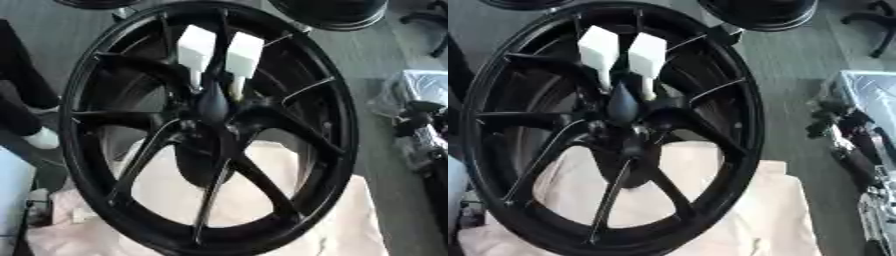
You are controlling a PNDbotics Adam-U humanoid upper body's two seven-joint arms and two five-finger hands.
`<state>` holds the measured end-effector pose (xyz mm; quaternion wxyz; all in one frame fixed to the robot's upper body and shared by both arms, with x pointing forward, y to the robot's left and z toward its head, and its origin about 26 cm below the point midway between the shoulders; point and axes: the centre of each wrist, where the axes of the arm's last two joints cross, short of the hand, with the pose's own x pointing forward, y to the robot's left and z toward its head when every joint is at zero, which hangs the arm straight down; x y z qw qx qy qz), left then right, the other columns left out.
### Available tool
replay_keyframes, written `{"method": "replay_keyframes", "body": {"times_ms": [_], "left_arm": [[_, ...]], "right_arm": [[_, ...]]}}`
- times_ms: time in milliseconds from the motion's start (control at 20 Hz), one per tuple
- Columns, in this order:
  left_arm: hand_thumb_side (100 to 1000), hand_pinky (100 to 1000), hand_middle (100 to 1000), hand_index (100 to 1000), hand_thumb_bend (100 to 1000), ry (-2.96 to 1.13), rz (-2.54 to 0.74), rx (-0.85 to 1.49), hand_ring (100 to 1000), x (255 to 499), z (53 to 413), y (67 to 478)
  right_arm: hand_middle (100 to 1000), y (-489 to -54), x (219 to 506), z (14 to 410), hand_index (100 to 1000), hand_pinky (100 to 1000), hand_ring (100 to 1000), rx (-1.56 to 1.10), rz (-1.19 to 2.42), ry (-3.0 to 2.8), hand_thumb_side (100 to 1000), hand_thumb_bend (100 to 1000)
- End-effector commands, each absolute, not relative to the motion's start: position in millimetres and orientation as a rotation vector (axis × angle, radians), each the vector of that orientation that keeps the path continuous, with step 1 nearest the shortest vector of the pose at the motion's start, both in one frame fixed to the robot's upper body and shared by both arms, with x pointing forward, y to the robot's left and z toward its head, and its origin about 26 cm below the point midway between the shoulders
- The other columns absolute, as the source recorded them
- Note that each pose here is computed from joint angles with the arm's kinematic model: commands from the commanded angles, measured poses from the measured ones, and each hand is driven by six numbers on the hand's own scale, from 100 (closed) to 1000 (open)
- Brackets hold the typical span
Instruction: Pull the pin out of the wheel hub.
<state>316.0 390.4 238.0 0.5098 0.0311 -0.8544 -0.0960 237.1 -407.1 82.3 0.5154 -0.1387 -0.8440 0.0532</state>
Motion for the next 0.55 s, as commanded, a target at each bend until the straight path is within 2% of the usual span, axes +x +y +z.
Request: {"method": "replay_keyframes", "body": {"times_ms": [50, 200, 550], "left_arm": [[800, 869, 669, 870, 174, -2.099, -0.233, -0.135, 712, 318.1, 234.6, 375.9], [805, 873, 712, 895, 202, -2.1, -0.25, -0.237, 734, 321.1, 221.8, 363.1], [846, 858, 712, 884, 209, -2.045, -0.261, -0.27, 726, 328.4, 192.1, 341.7]], "right_arm": [[609, -409.8, 238.0, 96.8, 755, 558, 567, -0.339, 0.159, -2.062, 471, 100], [609, -408.6, 239.7, 98.0, 755, 558, 567, -0.326, 0.16, -2.069, 470, 100], [610, -407.0, 242.9, 100.0, 755, 558, 567, -0.305, 0.159, -2.078, 470, 100]]}}
